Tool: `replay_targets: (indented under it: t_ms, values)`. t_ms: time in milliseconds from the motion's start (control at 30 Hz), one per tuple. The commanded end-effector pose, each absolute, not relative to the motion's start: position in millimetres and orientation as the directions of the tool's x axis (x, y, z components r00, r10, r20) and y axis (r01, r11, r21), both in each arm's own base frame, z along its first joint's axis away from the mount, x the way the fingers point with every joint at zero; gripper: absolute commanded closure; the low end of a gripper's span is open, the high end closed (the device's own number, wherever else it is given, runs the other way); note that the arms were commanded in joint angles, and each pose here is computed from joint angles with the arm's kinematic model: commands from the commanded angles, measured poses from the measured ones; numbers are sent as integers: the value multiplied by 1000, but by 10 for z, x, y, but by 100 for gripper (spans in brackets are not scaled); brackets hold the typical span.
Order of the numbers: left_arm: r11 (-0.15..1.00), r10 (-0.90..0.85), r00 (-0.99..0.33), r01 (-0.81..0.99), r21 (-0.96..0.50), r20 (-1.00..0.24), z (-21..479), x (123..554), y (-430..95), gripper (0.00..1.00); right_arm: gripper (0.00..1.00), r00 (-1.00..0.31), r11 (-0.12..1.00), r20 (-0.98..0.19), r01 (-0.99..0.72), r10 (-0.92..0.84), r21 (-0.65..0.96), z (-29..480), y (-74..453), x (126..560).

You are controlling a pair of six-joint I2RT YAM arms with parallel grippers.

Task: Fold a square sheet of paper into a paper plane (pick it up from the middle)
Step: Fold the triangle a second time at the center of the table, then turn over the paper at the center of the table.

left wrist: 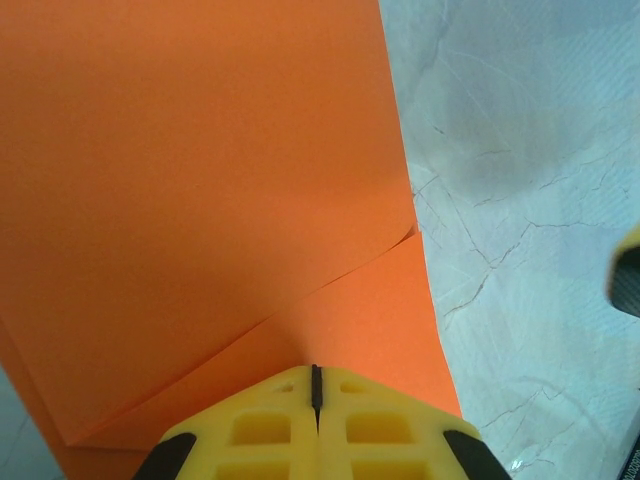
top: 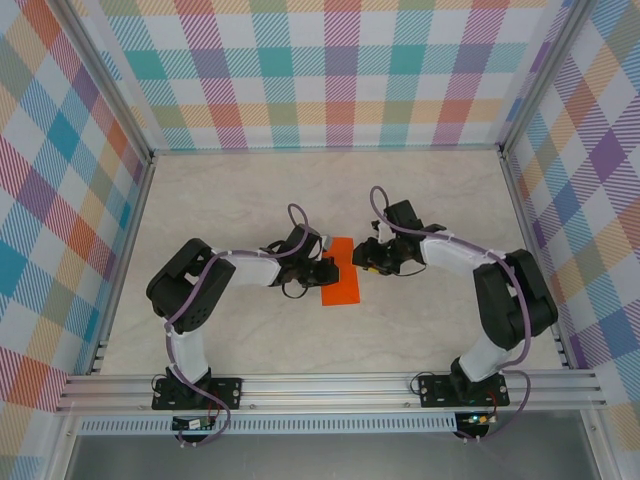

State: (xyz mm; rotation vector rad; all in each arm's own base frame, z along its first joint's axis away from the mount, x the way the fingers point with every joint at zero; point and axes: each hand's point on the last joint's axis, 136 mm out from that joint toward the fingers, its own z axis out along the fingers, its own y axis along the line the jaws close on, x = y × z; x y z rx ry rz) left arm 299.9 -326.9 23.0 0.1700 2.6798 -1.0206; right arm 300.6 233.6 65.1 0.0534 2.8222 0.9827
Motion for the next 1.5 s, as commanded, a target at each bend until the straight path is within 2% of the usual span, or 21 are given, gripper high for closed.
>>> replay_targets:
  t_ms: [0,67,200,333,600,667,733,867,1267,1467]
  values:
    - [767,11,-963,181,-616,-269,196,2983,-3222,98,58,-987,761,-153,-64,47,646,657,2410,3139]
    - [746,-4,-958,189,-639,-288,346,3005,-3258,94,59,-990,745,-138,-72,27,663,625,2451,3156]
    - [725,-71,-941,180,-665,-331,662,3060,-3238,73,61,-993,720,-121,-95,-15,688,572,2530,3151]
    - [764,-151,-929,108,-637,-338,730,3095,-3076,56,62,-993,723,-111,-104,-38,683,505,2532,3142]
    - [760,-221,-937,9,-650,-271,623,3024,-2997,45,63,-992,693,-82,-125,-94,711,435,2584,3051]
    - [742,-223,-942,3,-670,-251,617,3002,-3031,44,69,-991,683,-86,-132,-102,718,443,2596,3031]
    - [719,-226,-948,-7,-695,-224,607,2977,-3081,43,80,-993,716,-89,-118,-78,688,402,2537,3060]
    - [696,-230,-953,-22,-718,-194,574,2951,-3117,42,90,-992,746,-123,-94,-17,659,396,2428,3134]
    - [656,-197,-966,-2,-755,-168,508,2922,-3236,43,92,-991,745,-132,-77,15,663,419,2392,3167]
    - [648,-179,-969,12,-762,-168,461,2981,-3321,51,91,-992,745,-126,-71,17,664,411,2386,3157]
